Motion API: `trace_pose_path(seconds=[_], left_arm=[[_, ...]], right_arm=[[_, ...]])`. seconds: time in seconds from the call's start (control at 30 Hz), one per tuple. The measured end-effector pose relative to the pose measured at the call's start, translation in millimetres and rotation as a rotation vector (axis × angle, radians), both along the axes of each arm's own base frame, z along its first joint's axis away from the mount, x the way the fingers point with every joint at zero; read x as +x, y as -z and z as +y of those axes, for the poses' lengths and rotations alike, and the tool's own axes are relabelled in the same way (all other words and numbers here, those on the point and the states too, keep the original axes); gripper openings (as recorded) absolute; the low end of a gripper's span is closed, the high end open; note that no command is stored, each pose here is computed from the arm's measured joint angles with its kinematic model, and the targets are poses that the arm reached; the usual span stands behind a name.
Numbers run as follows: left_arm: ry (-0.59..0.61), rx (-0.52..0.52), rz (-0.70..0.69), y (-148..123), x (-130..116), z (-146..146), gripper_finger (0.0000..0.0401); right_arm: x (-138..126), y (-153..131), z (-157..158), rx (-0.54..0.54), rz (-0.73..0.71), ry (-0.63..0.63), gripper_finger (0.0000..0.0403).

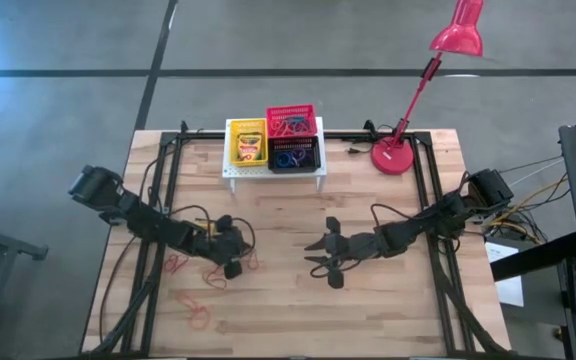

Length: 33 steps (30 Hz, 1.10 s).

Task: Pick & Place Office Desk Supplies
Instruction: Put the red rubber band into the black bin

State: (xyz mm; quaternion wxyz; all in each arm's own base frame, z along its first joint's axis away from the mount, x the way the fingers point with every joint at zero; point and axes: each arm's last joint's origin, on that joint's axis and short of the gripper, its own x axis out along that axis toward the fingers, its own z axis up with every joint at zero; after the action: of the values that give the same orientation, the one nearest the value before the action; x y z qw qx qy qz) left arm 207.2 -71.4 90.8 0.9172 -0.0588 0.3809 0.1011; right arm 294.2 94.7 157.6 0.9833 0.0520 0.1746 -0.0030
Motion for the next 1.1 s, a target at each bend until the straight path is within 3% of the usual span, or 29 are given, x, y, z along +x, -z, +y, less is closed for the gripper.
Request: trace_pose_path(seconds=[0.17,0.47,0.8,1.1], left_arm=[[0.059,-0.017,-0.077,-16,19,-9,0.0003],[0.084,0.052,-0.216,-53,52,-20,0.0002],[0.126,0.128,-0.365,-102,85,-30,0.0001],[0.093,0.203,-0.443,-130,98,-33,0.0001]], right_arm=[[0,0,0,-0.022,-0.001,-0.007,0.0111],[0,-1,0,-0.019,-0.015,0.001,0.0115],[4,-9,-4,-0.005,-0.091,0.017,0.0166],[8,-22,-5,-0.013,-0.214,0.014,0.0196]])
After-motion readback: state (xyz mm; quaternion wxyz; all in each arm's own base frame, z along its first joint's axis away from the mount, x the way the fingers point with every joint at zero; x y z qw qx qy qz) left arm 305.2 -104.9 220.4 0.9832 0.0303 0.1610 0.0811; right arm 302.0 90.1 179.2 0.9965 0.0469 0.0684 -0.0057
